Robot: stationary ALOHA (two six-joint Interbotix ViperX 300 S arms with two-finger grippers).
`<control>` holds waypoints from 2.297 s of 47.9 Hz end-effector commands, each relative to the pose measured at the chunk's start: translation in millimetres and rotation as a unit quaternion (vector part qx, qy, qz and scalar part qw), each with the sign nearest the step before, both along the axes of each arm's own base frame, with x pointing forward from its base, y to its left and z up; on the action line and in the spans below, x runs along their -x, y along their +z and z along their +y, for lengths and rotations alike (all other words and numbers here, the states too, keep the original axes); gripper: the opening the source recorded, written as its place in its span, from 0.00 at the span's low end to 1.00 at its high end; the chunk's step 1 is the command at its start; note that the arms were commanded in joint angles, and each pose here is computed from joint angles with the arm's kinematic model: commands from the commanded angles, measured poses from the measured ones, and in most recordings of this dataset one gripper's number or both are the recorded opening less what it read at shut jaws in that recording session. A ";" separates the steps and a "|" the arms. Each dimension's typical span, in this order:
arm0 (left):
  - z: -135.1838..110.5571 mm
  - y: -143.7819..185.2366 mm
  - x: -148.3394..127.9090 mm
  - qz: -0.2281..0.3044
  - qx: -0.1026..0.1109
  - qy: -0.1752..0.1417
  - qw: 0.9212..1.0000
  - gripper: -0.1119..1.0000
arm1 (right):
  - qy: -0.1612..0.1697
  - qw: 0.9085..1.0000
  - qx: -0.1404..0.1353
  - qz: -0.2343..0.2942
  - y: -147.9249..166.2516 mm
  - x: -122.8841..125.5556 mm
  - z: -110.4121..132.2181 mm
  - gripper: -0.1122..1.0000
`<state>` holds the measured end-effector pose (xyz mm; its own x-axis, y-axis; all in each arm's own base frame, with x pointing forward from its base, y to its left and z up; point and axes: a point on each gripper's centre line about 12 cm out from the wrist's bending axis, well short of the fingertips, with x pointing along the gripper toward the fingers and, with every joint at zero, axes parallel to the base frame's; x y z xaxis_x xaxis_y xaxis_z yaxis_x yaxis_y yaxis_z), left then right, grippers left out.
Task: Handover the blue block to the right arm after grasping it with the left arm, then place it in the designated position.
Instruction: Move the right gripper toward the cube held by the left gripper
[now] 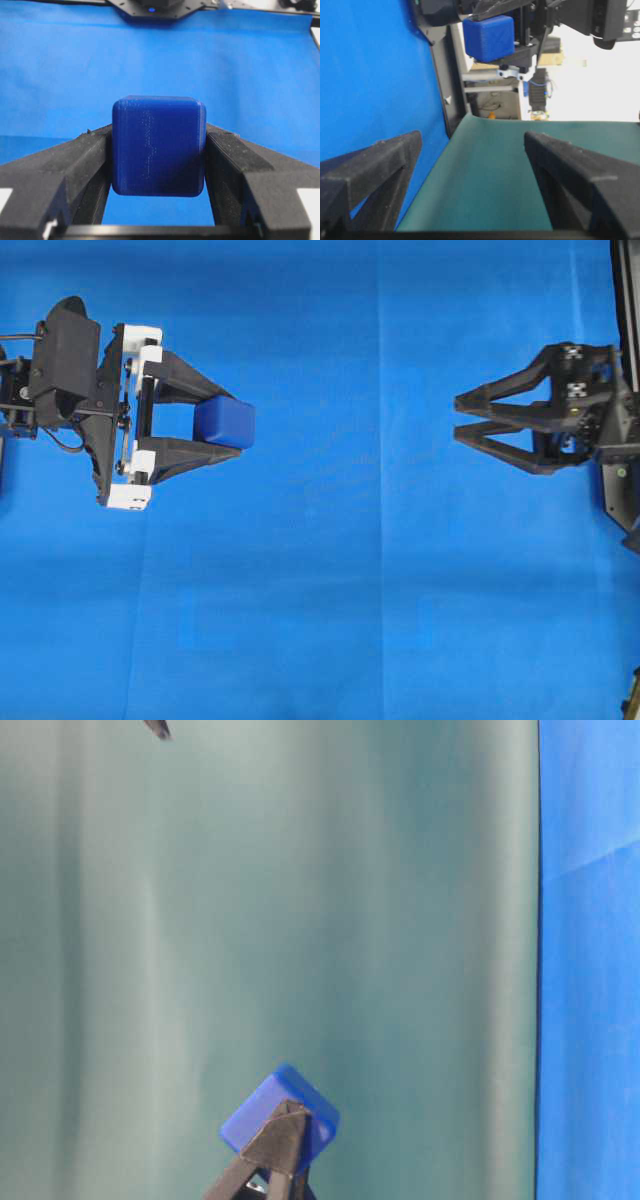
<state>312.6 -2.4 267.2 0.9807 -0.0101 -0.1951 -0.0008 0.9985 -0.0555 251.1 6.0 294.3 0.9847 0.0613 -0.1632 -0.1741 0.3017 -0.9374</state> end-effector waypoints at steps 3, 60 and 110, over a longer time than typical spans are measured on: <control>0.5 10.4 0.2 -0.018 0.002 0.001 1.000 0.52 | 0.006 1.000 0.008 -0.005 11.2 -19.8 1.0 0.98; 0.5 9.8 0.8 -0.015 0.002 0.001 1.000 0.52 | 0.030 0.999 0.033 0.004 13.8 -180.5 -5.8 0.98; 0.5 10.3 0.8 -0.015 0.004 0.002 1.000 0.52 | -0.011 0.999 0.037 0.032 16.0 -212.0 -17.0 0.77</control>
<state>311.2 -1.9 268.3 0.9807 -0.0081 -0.1951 -0.0028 0.9985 -0.0553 460.4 -6.7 290.8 0.9664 0.0558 -0.2508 -0.2569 0.2314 -0.9383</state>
